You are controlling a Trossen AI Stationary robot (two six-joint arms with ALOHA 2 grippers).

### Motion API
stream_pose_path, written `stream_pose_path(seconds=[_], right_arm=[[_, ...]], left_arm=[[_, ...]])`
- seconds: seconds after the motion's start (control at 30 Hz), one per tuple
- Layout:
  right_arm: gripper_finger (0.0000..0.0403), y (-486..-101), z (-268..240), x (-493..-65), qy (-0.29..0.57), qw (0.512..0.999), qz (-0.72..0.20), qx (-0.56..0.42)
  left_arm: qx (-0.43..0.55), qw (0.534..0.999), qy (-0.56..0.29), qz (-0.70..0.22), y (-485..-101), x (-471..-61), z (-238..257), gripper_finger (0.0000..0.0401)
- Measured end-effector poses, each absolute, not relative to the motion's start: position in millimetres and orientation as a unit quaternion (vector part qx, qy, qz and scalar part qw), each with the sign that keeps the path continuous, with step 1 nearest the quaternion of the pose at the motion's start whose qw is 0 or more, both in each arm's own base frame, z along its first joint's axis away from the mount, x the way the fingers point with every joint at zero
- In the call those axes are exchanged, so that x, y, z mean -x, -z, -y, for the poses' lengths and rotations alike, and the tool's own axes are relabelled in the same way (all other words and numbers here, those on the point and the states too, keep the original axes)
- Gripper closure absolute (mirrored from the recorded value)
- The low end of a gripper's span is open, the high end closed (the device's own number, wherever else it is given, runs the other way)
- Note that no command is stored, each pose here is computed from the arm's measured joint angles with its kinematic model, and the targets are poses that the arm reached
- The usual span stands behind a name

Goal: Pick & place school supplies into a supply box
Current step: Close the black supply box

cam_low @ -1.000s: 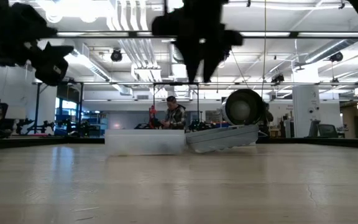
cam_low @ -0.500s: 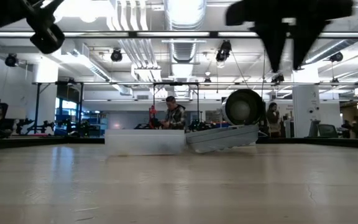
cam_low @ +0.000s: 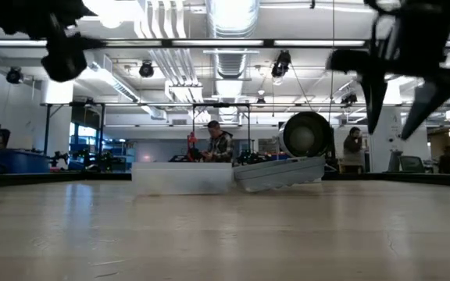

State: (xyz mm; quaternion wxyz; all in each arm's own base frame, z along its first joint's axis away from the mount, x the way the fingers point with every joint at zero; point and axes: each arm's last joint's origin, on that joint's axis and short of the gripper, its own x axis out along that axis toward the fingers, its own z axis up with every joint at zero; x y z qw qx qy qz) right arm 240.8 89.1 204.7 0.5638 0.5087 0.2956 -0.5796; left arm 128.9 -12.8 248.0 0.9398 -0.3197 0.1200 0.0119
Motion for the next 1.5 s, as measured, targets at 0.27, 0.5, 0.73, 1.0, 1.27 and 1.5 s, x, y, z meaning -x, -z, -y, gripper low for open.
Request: stream_pose_path(seconds=[0.27, 0.5, 0.73, 1.0, 1.27, 1.5], right_arm=[[0.0229, -172.0, -61.9, -224.9, 0.560, 0.553, -0.211, -0.579], [0.0243, -158.8, -37.6, -217.2, 0.601, 0.534, -0.196, -0.562], [0.0256, -143.8, -15.7, -231.2, 0.569, 0.561, -0.193, -0.569], [0.0269, -128.2, 8.8, -249.5, 0.557, 0.562, -0.231, -0.565], [0.0280, -124.0, 22.4, -272.0, 0.501, 0.607, -0.240, -0.569], [0.0289, -129.5, 22.6, -279.5, 0.462, 0.630, -0.243, -0.575]], left_arm=[[0.275, 0.880, -0.098, -0.374, -223.3, -157.2, 16.4, 0.0240], [0.278, 0.859, -0.120, -0.412, -186.4, -170.3, 17.7, 0.0281], [0.287, 0.860, -0.132, -0.400, -165.2, -176.8, 16.2, 0.0302], [0.283, 0.841, -0.158, -0.433, -146.0, -183.6, 11.7, 0.0304], [0.287, 0.839, -0.166, -0.430, -135.4, -197.2, 9.1, 0.0304], [0.289, 0.842, -0.164, -0.425, -132.8, -201.8, 9.3, 0.0304]])
